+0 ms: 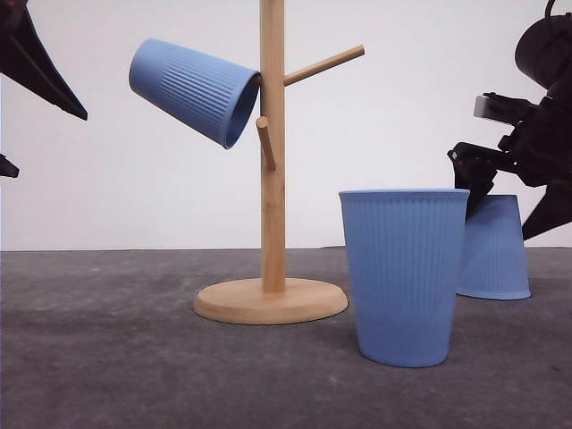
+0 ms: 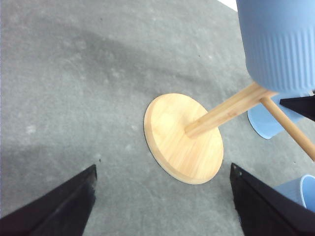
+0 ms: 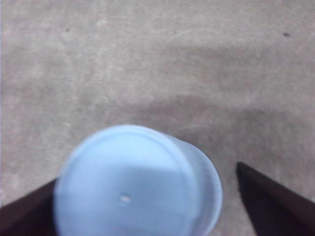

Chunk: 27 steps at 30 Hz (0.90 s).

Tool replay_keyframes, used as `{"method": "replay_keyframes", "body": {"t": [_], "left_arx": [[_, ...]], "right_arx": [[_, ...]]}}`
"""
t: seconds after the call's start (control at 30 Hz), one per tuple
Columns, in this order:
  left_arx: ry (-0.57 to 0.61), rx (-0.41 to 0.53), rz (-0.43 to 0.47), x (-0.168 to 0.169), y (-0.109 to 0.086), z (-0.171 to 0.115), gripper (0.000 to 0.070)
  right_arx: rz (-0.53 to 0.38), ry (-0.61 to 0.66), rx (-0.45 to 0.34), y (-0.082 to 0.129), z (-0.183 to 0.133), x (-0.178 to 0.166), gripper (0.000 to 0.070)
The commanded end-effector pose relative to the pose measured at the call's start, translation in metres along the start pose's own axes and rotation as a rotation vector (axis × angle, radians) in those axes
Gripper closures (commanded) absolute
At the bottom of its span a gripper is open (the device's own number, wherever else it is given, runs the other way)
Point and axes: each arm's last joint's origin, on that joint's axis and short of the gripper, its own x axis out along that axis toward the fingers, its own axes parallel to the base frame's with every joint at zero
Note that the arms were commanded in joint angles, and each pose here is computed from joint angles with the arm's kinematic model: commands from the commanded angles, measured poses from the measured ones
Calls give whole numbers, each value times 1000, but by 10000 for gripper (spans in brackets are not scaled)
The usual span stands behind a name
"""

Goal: Place three cups

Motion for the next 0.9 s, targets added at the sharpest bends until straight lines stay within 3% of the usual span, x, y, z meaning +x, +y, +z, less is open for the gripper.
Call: {"method": "replay_keyframes", "body": {"t": [0.0, 0.27, 0.5, 0.63, 0.8, 0.87], "left_arx": [[-31, 27, -9, -1, -3, 5, 201], [-49, 34, -18, -1, -4, 7, 201], [-48, 34, -18, -1, -4, 6, 201], [-49, 34, -18, -1, -4, 7, 201], [-50, 39, -18, -1, -4, 7, 202], [-50, 40, -18, -1, -4, 7, 202]], "right_arx": [[11, -12, -29, 1, 4, 4, 215], [32, 10, -23, 1, 2, 2, 308], [98, 0, -22, 12, 6, -31, 310], [183, -63, -12, 20, 10, -65, 311], [413, -188, 47, 26, 13, -111, 310], [457, -238, 58, 29, 12, -129, 310]]}}
